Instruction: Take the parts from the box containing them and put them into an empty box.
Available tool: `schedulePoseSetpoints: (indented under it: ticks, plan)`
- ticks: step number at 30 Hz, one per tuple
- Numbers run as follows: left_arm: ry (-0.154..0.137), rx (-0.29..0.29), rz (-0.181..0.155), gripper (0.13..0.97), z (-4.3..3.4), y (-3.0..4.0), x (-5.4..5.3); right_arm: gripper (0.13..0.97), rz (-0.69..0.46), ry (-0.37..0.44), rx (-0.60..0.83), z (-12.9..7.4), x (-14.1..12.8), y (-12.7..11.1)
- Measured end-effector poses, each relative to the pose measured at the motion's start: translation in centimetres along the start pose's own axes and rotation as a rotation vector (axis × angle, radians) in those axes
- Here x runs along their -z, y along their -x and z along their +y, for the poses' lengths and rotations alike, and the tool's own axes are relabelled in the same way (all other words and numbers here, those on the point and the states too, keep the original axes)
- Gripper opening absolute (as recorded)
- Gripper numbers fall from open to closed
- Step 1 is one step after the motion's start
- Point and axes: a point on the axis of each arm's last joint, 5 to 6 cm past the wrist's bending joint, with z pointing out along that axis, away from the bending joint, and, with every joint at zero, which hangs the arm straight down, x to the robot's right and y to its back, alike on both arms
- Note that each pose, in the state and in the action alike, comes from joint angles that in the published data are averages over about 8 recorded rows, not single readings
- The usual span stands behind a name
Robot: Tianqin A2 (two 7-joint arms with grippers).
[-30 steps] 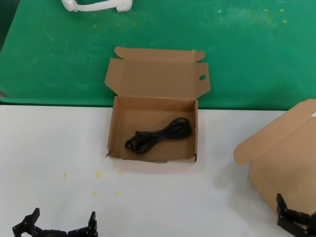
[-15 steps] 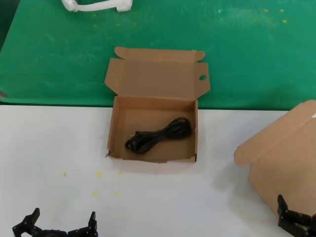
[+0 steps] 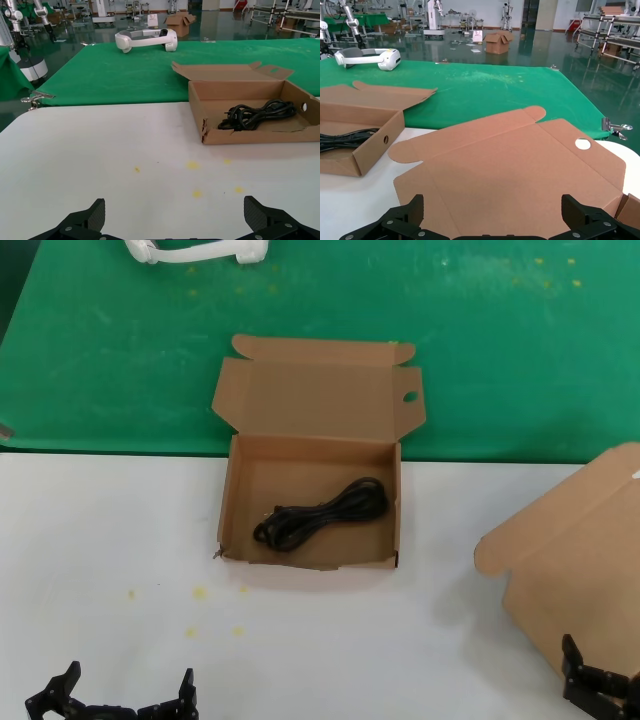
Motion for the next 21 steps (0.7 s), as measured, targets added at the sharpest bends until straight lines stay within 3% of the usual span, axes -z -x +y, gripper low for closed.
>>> schedulePoseSetpoints:
  ticks: [21]
  plan:
    - [0.000, 0.000, 0.000, 0.966, 0.00, 0.00, 0.00, 0.966, 0.000, 0.000, 0.000, 0.00, 0.00, 0.00]
